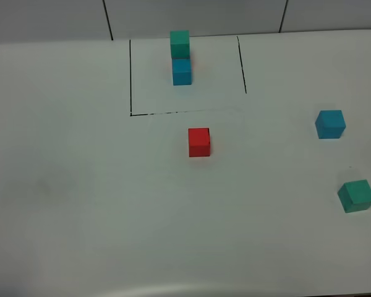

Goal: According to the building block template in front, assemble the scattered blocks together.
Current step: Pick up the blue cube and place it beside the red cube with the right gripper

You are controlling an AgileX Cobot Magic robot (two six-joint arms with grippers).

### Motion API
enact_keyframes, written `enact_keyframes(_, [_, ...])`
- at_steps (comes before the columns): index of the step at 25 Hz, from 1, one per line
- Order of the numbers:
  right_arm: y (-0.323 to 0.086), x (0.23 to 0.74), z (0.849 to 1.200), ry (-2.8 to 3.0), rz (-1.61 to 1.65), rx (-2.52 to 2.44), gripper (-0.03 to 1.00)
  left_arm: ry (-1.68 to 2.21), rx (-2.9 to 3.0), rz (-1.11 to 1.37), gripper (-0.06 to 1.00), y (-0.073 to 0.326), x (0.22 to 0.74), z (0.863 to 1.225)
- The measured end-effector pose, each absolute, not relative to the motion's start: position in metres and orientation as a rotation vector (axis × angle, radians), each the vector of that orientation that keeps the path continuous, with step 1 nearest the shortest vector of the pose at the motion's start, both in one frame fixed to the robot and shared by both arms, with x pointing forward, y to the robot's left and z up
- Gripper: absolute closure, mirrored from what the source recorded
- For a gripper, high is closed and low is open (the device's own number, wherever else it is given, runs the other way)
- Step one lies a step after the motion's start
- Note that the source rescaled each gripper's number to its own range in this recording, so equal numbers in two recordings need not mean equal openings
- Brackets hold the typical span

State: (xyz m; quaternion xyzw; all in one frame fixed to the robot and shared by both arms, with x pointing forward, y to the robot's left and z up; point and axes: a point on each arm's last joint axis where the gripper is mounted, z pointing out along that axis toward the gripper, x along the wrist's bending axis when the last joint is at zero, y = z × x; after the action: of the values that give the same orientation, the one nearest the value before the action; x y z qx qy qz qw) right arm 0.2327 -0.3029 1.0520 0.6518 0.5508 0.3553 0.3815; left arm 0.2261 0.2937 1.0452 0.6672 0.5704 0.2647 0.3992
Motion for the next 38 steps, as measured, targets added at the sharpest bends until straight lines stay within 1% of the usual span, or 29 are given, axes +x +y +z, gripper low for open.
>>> enact_keyframes(3, [-0.3029,0.2327,1.052,1.406,0.906,1.663,0.18,1.444,1.688,0.67,0.39,0.2936,0.2261,1.0452])
enact_keyframes(8, [-0.3029,0.2327,1.052,1.406,0.906,1.663,0.18,1.443,1.688,0.668,0.43,0.2935,0.2261,1.0452])
enact_keyframes(14, [-0.3029,0.2327,1.052,1.406,0.906,1.663,0.18,1.454,1.68,0.672,0.43,0.2932,0.2261,1.0452])
enact_keyframes(23, [-0.3029,0.2327,1.052,1.406,0.906,1.663,0.18,1.576,1.593,0.745,0.43,0.2916,0.2272,1.0452])
enact_keyframes(38, [-0.3029,0.2327,1.052,1.406,0.906,1.663,0.18,1.582,1.589,0.747,0.43,0.2914,0.2272,1.0452])
